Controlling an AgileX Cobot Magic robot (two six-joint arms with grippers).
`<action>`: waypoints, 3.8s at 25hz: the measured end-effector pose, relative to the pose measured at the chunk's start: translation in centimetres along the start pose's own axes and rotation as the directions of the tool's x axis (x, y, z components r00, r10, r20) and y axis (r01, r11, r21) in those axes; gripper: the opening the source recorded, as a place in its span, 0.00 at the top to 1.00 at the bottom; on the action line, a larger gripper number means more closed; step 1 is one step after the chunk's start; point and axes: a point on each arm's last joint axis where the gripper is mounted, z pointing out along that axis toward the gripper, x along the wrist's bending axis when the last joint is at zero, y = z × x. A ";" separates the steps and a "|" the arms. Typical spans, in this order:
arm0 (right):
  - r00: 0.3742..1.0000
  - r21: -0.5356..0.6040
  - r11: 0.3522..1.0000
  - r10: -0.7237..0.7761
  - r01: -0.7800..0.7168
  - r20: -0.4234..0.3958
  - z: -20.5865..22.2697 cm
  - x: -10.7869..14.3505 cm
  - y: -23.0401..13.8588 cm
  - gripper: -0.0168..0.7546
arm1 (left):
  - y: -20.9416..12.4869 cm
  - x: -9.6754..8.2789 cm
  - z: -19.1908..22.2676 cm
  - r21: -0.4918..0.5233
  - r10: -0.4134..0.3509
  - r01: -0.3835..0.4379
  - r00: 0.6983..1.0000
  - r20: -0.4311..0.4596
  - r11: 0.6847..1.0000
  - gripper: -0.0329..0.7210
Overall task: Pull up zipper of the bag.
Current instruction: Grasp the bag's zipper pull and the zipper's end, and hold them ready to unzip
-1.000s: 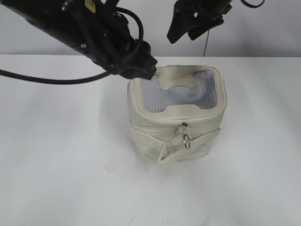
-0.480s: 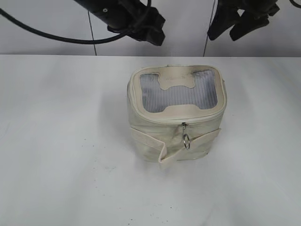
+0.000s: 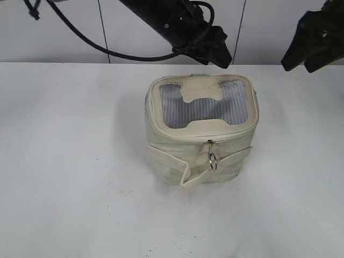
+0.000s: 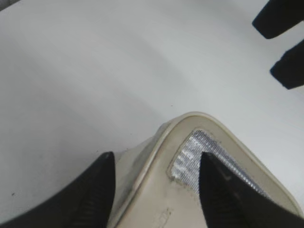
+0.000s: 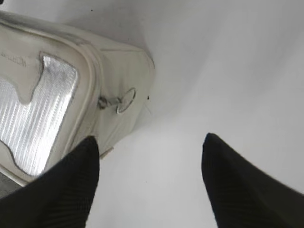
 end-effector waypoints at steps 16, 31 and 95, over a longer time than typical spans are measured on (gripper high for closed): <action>0.992 -0.030 0.998 0.053 -0.057 -0.117 3.1 -1.2 -6.9 0.33 | -0.8 1.0 4.4 0.093 -0.015 0.003 0.991 0.130 0.996 0.38; 0.964 -0.145 0.966 -0.232 0.213 -0.131 5.7 -2.2 -6.1 0.33 | -1.1 1.5 4.8 0.104 -0.003 -0.011 0.991 0.133 0.995 0.90; 0.958 0.131 0.950 -0.272 0.282 -0.085 5.3 5.8 -10.4 0.97 | -0.6 1.2 4.2 0.131 0.008 -0.027 0.990 0.139 0.991 0.90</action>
